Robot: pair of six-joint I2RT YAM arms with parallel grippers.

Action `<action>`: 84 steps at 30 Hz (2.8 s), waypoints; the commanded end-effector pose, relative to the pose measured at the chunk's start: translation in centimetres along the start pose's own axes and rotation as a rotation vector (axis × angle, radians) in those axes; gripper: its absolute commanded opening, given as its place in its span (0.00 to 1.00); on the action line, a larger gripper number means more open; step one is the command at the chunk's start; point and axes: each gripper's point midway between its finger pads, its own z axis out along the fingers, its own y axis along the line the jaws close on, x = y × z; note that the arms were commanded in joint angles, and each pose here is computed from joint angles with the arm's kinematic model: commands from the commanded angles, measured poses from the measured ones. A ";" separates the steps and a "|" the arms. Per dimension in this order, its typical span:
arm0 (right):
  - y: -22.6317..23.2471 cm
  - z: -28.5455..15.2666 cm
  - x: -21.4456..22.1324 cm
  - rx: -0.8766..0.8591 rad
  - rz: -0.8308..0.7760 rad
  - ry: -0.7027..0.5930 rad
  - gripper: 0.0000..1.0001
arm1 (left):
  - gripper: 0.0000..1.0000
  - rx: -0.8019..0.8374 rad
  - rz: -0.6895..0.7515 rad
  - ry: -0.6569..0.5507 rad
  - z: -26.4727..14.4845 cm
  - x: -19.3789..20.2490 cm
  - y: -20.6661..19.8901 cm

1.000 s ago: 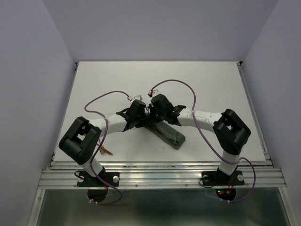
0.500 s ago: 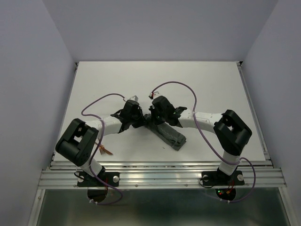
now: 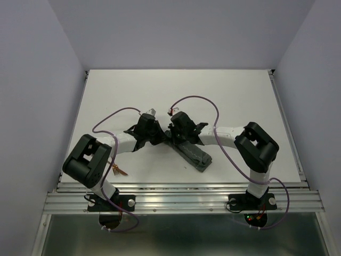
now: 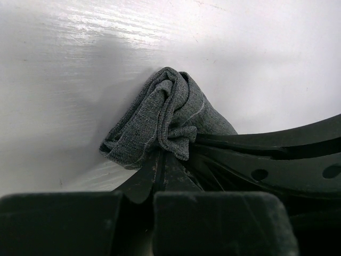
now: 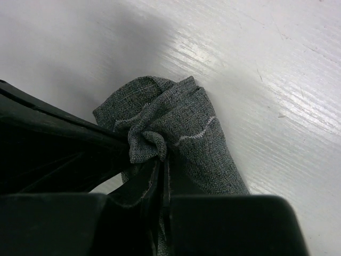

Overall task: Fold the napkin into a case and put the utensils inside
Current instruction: Grasp the top corner of the smaller rectangle folded napkin at the center of the board.

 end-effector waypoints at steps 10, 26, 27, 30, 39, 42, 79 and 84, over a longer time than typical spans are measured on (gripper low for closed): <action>0.0 -0.8 -0.9 -0.010 0.004 -0.029 0.21 | 0.00 0.092 -0.008 -0.035 -0.7 -1.0 -1.3; 1.0 -3.8 -5.4 -0.028 0.024 -0.155 0.43 | 0.00 0.085 -0.002 -0.027 -0.6 -0.7 -1.0; 1.0 -3.7 -5.4 -0.027 0.023 -0.154 0.43 | 0.00 0.085 -0.002 -0.030 -0.6 -0.8 -1.0; 1.1 -3.4 -5.6 -0.027 0.022 -0.154 0.43 | 0.00 0.083 -0.003 -0.028 -0.6 -0.7 -0.9; 1.8 -2.6 -6.7 -0.043 0.005 -0.161 0.44 | 0.00 0.086 -0.003 -0.027 -0.5 -0.7 -0.9; 1.8 -2.1 -6.6 -0.039 0.005 -0.154 0.41 | 0.00 0.086 -0.003 -0.027 -0.5 -0.7 -0.8; 0.9 -1.4 -2.0 -0.037 0.043 -0.046 0.01 | 0.00 0.137 -0.003 -0.061 -1.8 -2.1 -2.5; 1.0 -0.6 -1.5 -0.043 0.057 -0.034 0.01 | 0.00 0.150 -0.004 -0.065 -2.1 -2.3 -2.9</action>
